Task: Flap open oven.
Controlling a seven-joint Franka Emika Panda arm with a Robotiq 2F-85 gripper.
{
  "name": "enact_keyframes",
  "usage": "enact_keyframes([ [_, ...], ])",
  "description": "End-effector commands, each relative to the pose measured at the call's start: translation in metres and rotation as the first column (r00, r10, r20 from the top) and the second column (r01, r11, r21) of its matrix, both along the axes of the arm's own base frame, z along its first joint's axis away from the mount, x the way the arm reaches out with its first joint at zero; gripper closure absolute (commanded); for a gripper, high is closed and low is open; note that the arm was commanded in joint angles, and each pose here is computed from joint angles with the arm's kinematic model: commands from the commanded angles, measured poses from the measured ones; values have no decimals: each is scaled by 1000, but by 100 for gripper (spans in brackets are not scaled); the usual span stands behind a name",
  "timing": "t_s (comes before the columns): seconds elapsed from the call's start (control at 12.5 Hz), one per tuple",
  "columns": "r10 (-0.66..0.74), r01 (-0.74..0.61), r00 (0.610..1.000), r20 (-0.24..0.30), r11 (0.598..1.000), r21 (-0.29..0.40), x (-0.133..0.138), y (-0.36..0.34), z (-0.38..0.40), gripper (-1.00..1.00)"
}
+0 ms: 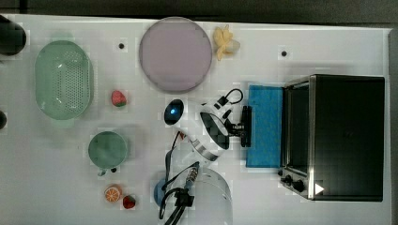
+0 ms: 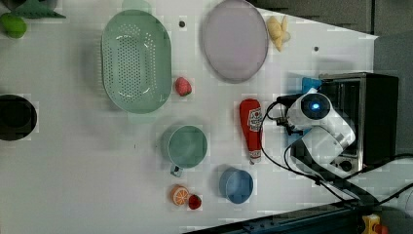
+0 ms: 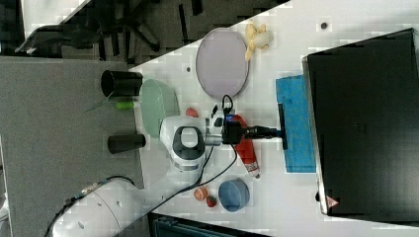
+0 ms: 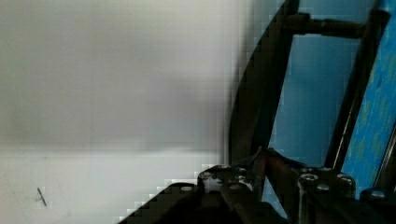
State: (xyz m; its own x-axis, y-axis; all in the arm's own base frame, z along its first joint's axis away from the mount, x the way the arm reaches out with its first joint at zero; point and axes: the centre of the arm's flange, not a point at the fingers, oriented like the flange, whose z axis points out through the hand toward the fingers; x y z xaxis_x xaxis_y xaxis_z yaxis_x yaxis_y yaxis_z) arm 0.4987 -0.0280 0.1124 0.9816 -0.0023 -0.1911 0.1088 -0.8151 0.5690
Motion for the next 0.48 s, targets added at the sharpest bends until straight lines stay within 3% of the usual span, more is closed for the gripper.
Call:
enact_keyframes([
  [0.08, -21, 18, 993, 115, 1000, 25, 24, 22, 21, 65],
  [0.24, -141, 122, 972, 187, 986, 112, 38, 31, 49, 65],
  [0.48, -384, 307, 884, 266, 907, 288, 54, 30, 115, 65],
])
